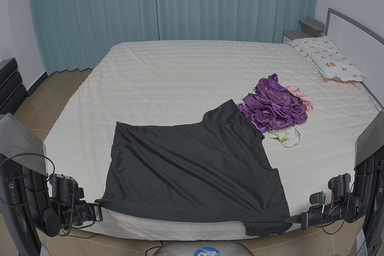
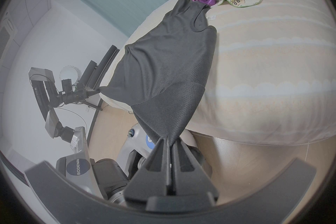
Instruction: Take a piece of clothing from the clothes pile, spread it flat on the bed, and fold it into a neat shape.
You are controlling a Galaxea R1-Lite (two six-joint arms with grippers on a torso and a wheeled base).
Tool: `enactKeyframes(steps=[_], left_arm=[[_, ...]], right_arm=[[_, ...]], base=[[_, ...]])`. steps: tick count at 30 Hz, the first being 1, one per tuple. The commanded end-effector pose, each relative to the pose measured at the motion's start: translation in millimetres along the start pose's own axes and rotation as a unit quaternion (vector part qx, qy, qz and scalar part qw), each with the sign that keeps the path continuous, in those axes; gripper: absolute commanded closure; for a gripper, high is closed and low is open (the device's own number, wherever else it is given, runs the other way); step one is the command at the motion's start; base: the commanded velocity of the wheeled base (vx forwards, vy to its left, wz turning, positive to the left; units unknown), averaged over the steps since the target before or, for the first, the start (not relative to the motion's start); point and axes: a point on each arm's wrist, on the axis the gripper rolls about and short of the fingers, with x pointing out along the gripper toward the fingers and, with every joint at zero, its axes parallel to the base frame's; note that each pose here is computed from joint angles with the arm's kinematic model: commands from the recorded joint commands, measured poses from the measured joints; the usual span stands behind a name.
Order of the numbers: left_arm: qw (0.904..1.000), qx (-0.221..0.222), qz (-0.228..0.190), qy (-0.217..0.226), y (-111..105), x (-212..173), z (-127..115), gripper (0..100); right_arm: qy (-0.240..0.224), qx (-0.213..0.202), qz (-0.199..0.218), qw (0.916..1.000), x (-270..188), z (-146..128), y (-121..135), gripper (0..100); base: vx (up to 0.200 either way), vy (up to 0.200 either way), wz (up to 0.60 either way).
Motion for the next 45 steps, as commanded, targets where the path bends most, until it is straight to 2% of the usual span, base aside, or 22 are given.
enactKeyframes(steps=[1, 17, 20, 37, 45], left_arm=[[1.0, 0.002, 0.002, 0.004, 0.2, -6.5, -1.1, 100], [0.9982, 0.038, 0.016, 0.044, 1.1, -26.9, -5.0, 100], [0.9973, 0.041, 0.032, 0.051, 1.8, -27.3, -6.8, 100], [0.9908, 0.086, 0.045, 0.094, 2.7, -50.6, -13.6, 100], [0.9886, 0.091, 0.054, 0.107, 3.3, -51.1, -16.5, 100]], right_arm=[[0.004, 0.0, 0.0, 1.0, -3.3, -2.3, 3.1, 100], [0.017, -0.004, 0.001, 0.9998, -2.7, -5.5, 3.7, 100], [0.019, -0.005, 0.0, 0.9998, -2.7, -5.8, 3.7, 100], [0.04, -0.007, 0.005, 0.9992, -1.7, -9.8, 7.4, 100], [0.048, -0.008, 0.008, 0.9988, -4.7, -10.0, 12.0, 100]], base=[[0.0, 0.0, 0.0], [0.0, 0.0, 0.0], [0.0, 0.0, 0.0], [0.0, 0.0, 0.0], [0.0, 0.0, 0.0]])
